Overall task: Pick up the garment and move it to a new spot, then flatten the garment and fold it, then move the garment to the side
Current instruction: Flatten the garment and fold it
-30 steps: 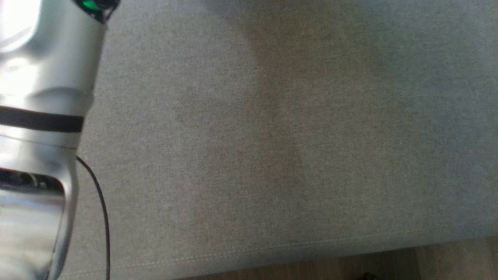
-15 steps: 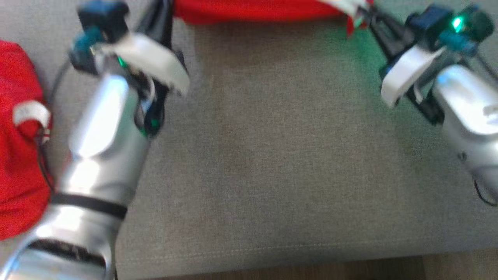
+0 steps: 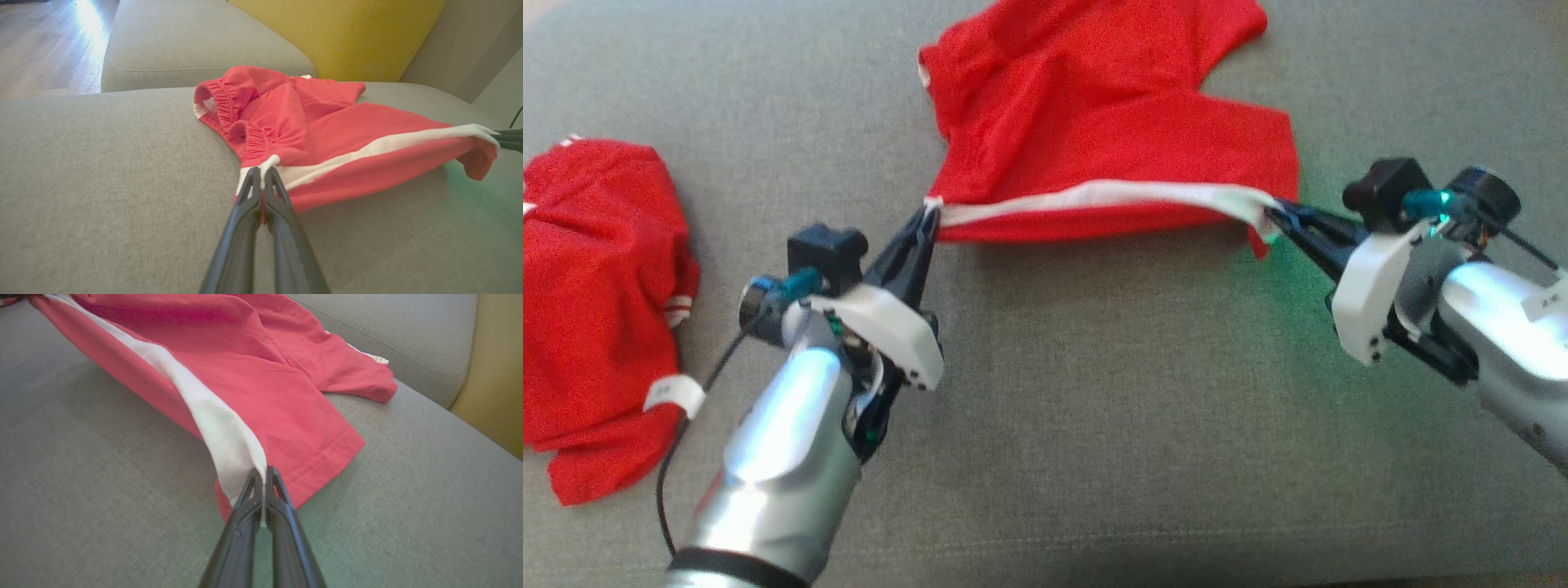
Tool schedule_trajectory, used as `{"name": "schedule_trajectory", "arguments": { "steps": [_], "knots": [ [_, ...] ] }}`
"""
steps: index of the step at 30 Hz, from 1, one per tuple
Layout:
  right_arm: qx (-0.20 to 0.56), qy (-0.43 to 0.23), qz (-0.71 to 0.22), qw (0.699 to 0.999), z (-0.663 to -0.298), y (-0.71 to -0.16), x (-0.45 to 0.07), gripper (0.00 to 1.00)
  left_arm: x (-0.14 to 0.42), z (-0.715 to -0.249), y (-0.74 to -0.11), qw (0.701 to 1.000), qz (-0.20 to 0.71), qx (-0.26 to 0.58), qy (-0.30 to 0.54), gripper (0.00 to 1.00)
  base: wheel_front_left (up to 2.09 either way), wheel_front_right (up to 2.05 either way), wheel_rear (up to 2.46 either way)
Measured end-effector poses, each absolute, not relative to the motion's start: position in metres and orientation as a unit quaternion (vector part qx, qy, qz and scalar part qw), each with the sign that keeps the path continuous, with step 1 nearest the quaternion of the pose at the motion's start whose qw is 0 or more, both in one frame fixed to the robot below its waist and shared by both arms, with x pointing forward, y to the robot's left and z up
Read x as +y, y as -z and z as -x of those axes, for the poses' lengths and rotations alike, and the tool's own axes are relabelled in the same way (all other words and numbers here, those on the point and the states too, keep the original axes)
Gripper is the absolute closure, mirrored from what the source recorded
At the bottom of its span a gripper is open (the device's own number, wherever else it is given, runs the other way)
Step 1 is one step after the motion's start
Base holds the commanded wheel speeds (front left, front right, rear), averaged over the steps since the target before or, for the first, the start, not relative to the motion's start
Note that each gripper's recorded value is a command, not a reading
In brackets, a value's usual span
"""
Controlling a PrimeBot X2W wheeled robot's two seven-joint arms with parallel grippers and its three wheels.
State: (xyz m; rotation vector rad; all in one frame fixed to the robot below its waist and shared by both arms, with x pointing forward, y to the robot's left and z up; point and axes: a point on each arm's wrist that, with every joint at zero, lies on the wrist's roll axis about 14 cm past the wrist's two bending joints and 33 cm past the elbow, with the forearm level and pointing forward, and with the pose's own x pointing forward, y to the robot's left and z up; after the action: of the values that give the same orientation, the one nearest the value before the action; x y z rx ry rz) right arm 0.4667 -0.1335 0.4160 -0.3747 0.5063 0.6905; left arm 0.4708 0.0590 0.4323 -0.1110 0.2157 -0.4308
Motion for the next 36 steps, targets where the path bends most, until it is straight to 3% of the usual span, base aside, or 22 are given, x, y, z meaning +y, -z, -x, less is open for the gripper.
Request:
{"name": "schedule_trajectory", "arguments": {
  "steps": [15, 16, 17, 18, 20, 21, 36],
  "knots": [
    [0.345, -0.346, 0.208, 0.847, -0.383, -0.39, -0.153, 1.0, 0.056, -0.409, -0.422, 0.964, 0.046, 0.125, 0.228, 1.0, 0.0, 0.0, 0.0],
    [0.345, -0.346, 0.208, 0.847, -0.383, -0.39, -0.153, 0.97, 0.056, -0.409, -0.422, 0.964, 0.046, 0.125, 0.228, 1.0, 0.0, 0.0, 0.0],
    [0.347, -0.347, 0.206, 0.847, -0.378, -0.39, -0.153, 0.74, 0.055, -0.405, -0.421, 0.964, 0.045, 0.127, 0.23, 1.0, 0.0, 0.0, 0.0],
    [0.353, -0.345, 0.203, 0.846, -0.375, -0.389, -0.153, 0.73, 0.054, -0.401, -0.42, 0.963, 0.044, 0.129, 0.232, 1.0, 0.0, 0.0, 0.0],
    [0.357, -0.342, 0.2, 0.846, -0.369, -0.39, -0.156, 0.98, 0.052, -0.393, -0.418, 0.962, 0.044, 0.133, 0.235, 1.0, 0.0, 0.0, 0.0],
    [0.356, -0.34, 0.202, 0.847, -0.369, -0.392, -0.158, 1.0, 0.052, -0.39, -0.417, 0.961, 0.045, 0.134, 0.236, 1.0, 0.0, 0.0, 0.0],
    [0.399, -0.331, 0.167, 0.839, -0.321, -0.395, -0.174, 1.0, 0.039, -0.343, -0.411, 0.954, 0.047, 0.141, 0.26, 1.0, 0.0, 0.0, 0.0]
  ]
}}
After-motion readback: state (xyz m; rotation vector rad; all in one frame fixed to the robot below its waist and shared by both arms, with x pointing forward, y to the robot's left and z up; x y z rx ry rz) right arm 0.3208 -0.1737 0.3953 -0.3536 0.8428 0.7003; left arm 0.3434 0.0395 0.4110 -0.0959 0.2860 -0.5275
